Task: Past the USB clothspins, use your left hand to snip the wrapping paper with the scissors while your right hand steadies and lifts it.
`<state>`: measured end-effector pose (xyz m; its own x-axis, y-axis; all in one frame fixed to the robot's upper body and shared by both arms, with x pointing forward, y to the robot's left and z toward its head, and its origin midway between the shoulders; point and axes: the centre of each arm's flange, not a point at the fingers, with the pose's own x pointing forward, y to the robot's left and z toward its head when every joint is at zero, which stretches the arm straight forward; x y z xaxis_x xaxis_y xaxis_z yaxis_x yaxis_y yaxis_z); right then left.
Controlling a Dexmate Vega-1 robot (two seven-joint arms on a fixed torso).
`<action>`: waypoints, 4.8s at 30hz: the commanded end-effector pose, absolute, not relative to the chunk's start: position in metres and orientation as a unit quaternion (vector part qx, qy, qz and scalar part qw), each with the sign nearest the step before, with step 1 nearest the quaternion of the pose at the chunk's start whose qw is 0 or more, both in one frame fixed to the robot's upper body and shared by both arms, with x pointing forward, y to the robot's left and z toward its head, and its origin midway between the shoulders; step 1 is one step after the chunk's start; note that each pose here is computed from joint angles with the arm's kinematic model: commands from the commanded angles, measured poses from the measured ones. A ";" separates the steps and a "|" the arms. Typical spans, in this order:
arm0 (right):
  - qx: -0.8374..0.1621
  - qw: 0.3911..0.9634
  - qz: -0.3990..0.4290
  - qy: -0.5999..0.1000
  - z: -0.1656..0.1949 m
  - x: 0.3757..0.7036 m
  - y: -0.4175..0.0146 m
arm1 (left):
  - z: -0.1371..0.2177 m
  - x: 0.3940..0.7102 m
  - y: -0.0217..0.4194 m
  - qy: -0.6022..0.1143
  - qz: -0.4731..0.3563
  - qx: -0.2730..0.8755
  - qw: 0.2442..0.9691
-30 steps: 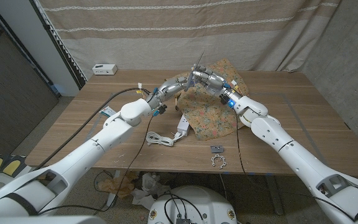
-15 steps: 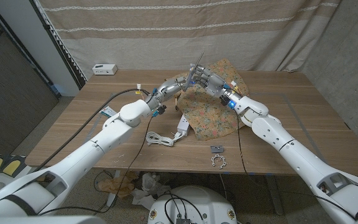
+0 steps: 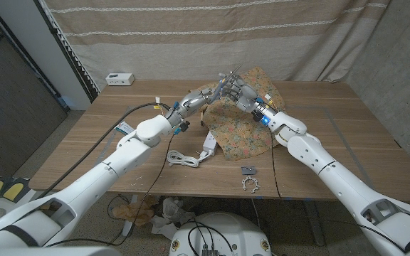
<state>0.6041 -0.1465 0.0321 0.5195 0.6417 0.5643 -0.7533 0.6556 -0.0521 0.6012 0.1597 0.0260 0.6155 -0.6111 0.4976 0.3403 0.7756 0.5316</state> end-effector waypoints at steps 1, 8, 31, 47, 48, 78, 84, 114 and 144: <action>0.124 0.879 0.356 -0.293 0.036 0.612 -0.164 | 0.027 0.602 0.163 -0.353 -0.265 0.179 0.879; 0.141 0.885 0.336 -0.288 0.035 0.620 -0.173 | 0.030 0.599 0.169 -0.357 -0.254 0.175 0.882; 0.141 0.896 0.317 -0.278 0.036 0.628 -0.186 | 0.033 0.609 0.169 -0.347 -0.359 0.008 0.866; 0.142 0.899 0.311 -0.274 0.036 0.631 -0.191 | 0.040 0.616 0.166 -0.336 -0.398 0.011 0.854; 0.142 0.899 0.311 -0.274 0.036 0.631 -0.191 | 0.041 0.616 0.166 -0.337 -0.401 0.013 0.852; 0.130 0.907 0.295 -0.271 0.042 0.630 -0.197 | 0.024 0.628 0.152 -0.318 -0.481 -0.118 0.808; 0.130 0.907 0.297 -0.270 0.042 0.632 -0.196 | 0.021 0.629 0.150 -0.306 -0.507 -0.165 0.789; 0.137 0.906 0.304 -0.262 0.040 0.636 -0.193 | 0.014 0.633 0.147 -0.305 -0.528 -0.182 0.771; 0.133 0.906 0.305 -0.261 0.041 0.636 -0.190 | 0.018 0.632 0.146 -0.323 -0.543 -0.168 0.757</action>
<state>0.6358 -0.1914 0.0407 0.6784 0.4795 0.5567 -0.6213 0.7789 0.0861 0.6318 0.1457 0.0160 0.2222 -0.7111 0.6671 0.9300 0.3601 0.0740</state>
